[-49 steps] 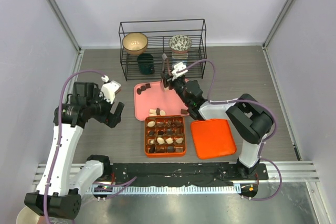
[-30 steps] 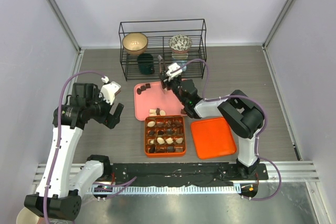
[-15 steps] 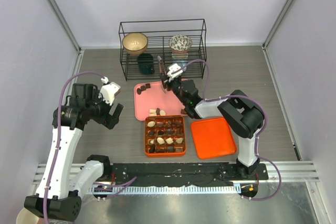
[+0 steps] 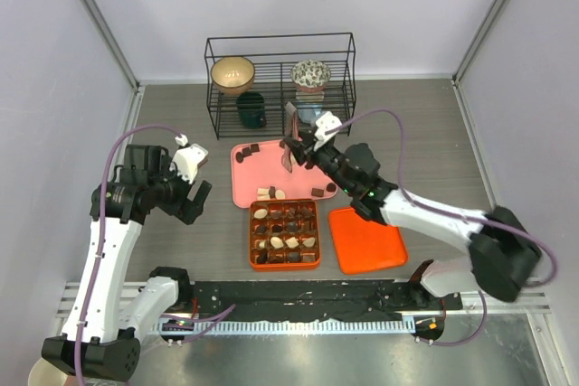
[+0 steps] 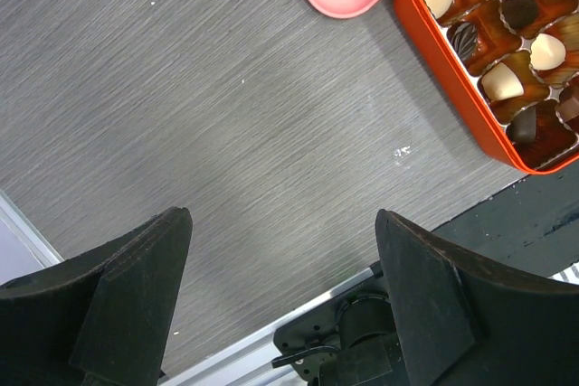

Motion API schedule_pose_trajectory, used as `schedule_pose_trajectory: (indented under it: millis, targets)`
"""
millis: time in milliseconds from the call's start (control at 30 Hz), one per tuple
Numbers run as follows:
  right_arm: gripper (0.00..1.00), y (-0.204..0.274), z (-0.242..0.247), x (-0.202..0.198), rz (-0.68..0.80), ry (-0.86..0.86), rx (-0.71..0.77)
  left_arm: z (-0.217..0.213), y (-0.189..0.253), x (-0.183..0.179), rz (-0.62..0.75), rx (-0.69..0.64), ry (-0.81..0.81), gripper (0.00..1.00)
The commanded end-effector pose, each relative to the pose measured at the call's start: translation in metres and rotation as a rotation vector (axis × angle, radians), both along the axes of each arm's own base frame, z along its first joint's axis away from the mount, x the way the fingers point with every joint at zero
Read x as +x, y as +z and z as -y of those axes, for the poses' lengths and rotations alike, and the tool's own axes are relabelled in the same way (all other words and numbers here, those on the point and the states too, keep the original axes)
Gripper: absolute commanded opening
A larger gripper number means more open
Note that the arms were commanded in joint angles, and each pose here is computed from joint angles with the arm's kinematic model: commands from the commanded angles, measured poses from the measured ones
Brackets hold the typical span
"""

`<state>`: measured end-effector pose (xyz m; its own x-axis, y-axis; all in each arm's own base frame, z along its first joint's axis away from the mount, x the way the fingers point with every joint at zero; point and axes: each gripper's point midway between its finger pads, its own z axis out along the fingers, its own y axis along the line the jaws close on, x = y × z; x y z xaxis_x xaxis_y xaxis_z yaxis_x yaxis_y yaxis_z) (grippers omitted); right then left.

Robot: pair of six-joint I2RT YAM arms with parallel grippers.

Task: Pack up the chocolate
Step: Pick up the fake chocolate from the plate, then place the fake chocolate in the packing box.

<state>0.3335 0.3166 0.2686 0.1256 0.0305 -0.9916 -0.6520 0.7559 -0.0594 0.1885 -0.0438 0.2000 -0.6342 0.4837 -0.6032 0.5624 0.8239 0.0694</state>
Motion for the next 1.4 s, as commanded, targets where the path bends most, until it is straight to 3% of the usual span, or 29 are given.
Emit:
schedule_pose_trajectory:
  millis: [0, 267, 467, 1100, 1367]
  targets:
    - [0.13, 0.015, 0.008, -0.063, -0.079, 0.122, -0.027, -0.002, 0.001, -0.001, 0.016, 0.007, 0.000, 0.87]
    - [0.14, 0.000, 0.032, -0.158, -0.264, 0.329, -0.021, -0.001, 0.001, -0.001, 0.015, 0.004, -0.004, 0.87]
    - [0.17, -0.023, 0.037, -0.196, -0.355, 0.404, -0.043, -0.002, 0.001, -0.002, 0.015, 0.007, 0.002, 0.87]
    - [0.18, -0.014, 0.027, -0.198, -0.279, 0.423, 0.044, -0.003, 0.007, -0.008, 0.026, 0.006, 0.002, 0.87]
    - [0.32, -0.020, 0.031, -0.197, -0.282, 0.404, 0.034, -0.002, 0.008, -0.009, 0.029, 0.001, 0.000, 0.91]
